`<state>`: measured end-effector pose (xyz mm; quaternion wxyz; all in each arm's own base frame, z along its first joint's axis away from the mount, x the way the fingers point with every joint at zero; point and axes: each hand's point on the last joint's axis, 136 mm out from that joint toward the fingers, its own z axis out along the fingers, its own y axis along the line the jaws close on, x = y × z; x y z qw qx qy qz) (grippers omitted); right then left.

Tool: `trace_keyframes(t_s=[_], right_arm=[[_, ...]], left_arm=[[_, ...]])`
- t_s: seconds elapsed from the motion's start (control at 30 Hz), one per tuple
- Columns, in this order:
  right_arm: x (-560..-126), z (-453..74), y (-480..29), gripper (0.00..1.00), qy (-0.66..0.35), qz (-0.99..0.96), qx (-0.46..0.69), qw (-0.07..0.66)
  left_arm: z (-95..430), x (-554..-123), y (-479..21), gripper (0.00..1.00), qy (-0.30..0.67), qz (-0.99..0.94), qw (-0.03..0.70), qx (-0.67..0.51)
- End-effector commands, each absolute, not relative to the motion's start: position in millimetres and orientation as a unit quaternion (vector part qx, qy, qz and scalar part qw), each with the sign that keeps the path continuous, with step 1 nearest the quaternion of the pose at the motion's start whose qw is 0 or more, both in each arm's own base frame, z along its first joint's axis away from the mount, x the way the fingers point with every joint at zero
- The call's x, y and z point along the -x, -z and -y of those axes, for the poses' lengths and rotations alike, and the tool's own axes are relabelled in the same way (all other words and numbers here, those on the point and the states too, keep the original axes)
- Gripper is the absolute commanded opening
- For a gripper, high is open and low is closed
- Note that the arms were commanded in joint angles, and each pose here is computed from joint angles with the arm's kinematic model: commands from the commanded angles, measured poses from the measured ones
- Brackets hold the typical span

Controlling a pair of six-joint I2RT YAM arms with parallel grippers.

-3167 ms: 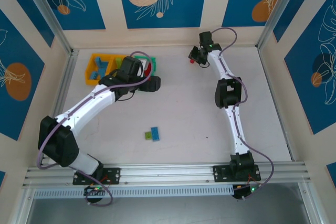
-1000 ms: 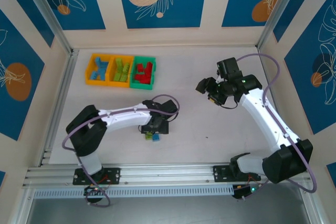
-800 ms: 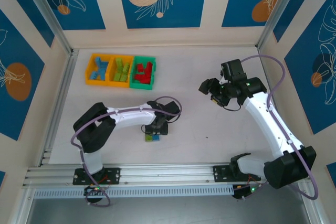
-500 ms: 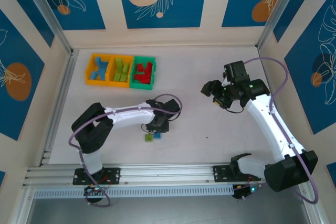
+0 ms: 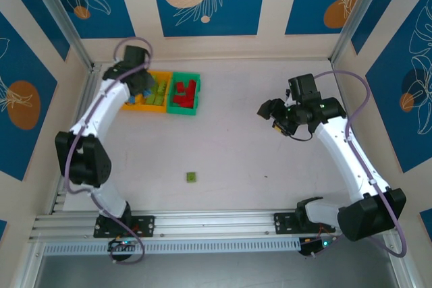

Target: Sort the legos into containers by color

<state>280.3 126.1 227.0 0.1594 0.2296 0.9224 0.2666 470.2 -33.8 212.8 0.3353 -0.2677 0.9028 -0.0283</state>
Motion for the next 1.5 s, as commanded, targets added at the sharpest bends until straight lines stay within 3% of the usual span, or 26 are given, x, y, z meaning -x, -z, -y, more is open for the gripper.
trace_keyframes(t_s=[0.0,0.13,0.23,0.33,0.47,0.63,0.77,1.03,1.2,1.33,1.47], right_arm=[[-286,-131,-236,0.65,-0.283,-0.917,-0.231,0.159],[-286,-135,-232,0.66,-0.283,-0.92,-0.23,0.144],[-287,-138,-232,0.66,-0.284,-0.921,-0.226,0.138],[-289,-144,-235,0.66,-0.291,-0.922,-0.215,0.138],[-291,-164,-237,0.67,-0.303,-0.93,-0.162,0.13],[-273,-220,-232,0.75,-0.285,-0.948,0.011,0.139],[-243,-277,-209,0.78,-0.279,-0.946,0.13,0.101],[-182,-363,-128,0.83,-0.223,-0.932,0.282,0.045],[-171,-379,-70,0.88,-0.156,-0.936,0.313,0.037],[-171,-385,-43,0.93,-0.143,-0.943,0.3,0.026],[-168,-389,-29,0.79,-0.144,-0.943,0.301,0.012]], left_arm=[[5,-507,-191,0.21,0.036,-0.909,0.31,0.276],[-29,-553,-180,0.27,0.053,-0.902,0.302,0.304],[-41,-576,-174,0.41,0.057,-0.905,0.296,0.3],[-48,-583,-174,0.5,0.056,-0.907,0.295,0.294],[-46,-568,-197,0.52,0.068,-0.906,0.302,0.289],[-20,-506,-238,0.5,0.102,-0.905,0.316,0.266],[8,-433,-265,0.5,0.131,-0.902,0.34,0.233],[20,-288,-276,0.52,0.084,-0.92,0.349,0.16],[29,-241,-261,0.58,0.101,-0.935,0.316,0.123],[33,-222,-248,0.69,0.107,-0.943,0.295,0.11],[36,-213,-243,0.81,0.117,-0.944,0.29,0.101]])
